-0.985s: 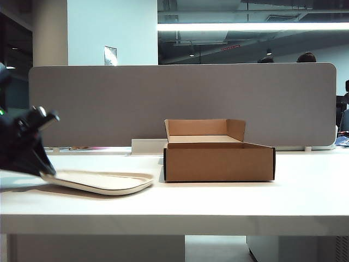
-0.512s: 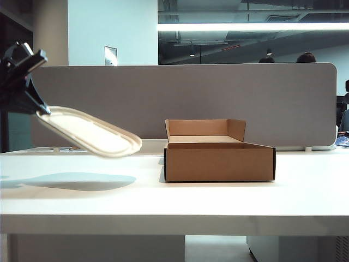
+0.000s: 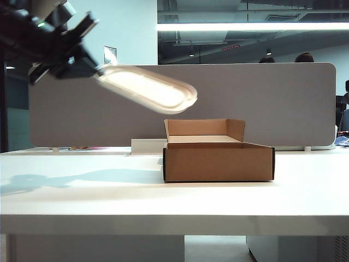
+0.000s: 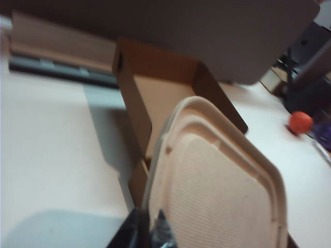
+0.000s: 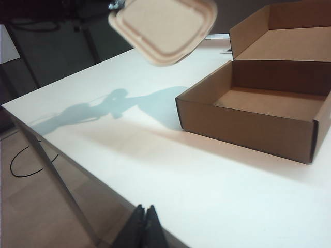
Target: Pick up the lid and place it into the paper box.
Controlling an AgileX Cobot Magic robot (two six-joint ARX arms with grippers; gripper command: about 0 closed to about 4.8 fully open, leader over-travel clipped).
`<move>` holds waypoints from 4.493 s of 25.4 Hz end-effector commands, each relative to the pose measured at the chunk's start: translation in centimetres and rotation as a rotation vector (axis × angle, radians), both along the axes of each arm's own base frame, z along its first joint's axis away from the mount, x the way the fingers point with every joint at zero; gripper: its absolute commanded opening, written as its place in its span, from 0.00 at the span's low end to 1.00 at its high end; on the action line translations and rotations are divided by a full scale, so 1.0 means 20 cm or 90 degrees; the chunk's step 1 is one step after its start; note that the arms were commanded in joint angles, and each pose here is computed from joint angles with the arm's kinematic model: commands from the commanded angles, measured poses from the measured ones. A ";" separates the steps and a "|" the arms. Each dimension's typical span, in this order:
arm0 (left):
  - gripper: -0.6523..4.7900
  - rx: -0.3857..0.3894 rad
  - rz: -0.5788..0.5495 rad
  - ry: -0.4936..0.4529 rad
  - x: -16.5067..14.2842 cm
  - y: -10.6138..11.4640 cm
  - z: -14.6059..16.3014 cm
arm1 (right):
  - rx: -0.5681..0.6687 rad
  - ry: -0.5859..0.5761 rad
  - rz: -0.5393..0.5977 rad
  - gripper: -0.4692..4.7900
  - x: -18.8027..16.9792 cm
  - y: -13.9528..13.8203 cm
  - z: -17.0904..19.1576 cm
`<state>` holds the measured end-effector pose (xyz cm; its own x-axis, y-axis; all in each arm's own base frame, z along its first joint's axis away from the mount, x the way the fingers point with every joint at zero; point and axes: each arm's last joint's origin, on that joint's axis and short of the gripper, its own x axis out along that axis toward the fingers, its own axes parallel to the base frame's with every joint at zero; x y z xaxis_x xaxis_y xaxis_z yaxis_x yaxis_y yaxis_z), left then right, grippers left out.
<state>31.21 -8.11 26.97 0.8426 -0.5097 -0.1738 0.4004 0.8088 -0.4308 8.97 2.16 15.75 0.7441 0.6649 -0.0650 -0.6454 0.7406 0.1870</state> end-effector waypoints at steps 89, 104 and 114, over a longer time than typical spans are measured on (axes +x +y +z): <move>0.11 0.215 0.236 -0.063 -0.76 0.15 -0.19 | -0.134 -0.046 -0.402 0.08 0.04 -0.09 -0.01; 0.11 0.157 0.235 -0.170 -1.00 0.29 -0.49 | -0.134 -0.046 -0.401 0.08 0.04 -0.08 -0.01; 0.11 0.143 0.255 -0.229 -1.08 0.36 -0.48 | -0.134 -0.046 -0.401 0.08 0.04 -0.08 -0.01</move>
